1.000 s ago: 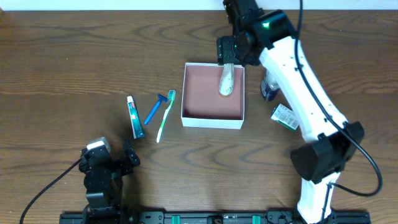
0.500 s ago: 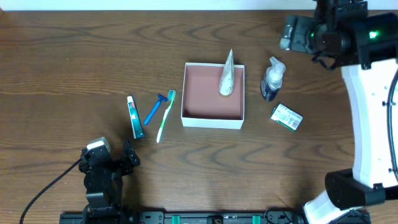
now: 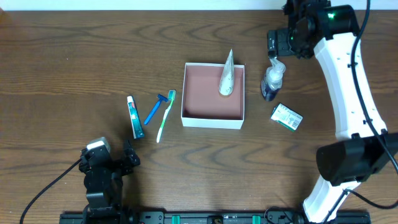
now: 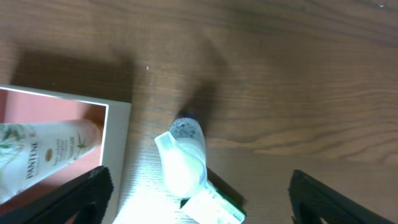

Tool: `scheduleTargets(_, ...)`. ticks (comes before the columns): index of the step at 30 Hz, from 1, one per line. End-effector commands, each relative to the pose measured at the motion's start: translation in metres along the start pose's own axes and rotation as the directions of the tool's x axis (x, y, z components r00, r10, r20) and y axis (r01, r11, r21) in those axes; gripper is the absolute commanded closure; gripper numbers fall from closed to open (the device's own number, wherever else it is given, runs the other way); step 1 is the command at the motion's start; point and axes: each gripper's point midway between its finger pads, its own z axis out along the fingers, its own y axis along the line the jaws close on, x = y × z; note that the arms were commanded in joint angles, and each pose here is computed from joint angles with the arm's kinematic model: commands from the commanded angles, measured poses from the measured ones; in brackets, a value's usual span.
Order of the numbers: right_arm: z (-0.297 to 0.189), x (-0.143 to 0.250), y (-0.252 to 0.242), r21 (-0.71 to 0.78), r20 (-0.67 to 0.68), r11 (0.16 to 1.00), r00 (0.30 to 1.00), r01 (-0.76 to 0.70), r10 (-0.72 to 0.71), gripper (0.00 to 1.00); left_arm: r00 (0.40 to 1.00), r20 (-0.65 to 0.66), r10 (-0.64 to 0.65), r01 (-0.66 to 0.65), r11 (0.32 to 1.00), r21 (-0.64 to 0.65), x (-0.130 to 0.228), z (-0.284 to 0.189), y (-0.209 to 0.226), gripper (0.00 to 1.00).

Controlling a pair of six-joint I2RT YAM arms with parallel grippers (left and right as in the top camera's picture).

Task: Pack container
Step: 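Release the tube, move the right gripper to the blue bottle, grasp it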

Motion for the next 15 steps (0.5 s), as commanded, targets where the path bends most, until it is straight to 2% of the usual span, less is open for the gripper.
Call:
scheduleTargets(1, 0.032, 0.008, 0.001, -0.010, -0.076, 0.998, 0.995, 0.065, -0.065, 0.11, 1.000, -0.009, 0.012, -0.012, 1.000, -0.007, 0.006, 0.003, 0.002, 0.02)
scheduleTargets(9, 0.075, 0.022, 0.008, -0.036, -0.178, 0.997, 0.981, 0.072, -0.077, 0.12, 1.000, -0.009, 0.012, -0.012, 1.000, -0.007, 0.006, 0.003, 0.002, 0.02)
scheduleTargets(15, 0.089, 0.028, 0.009, -0.036, -0.212, 0.997, 0.974, 0.073, -0.079, 0.29, 1.000, -0.009, 0.012, -0.012, 1.000, -0.007, 0.006, 0.003, 0.002, 0.02)
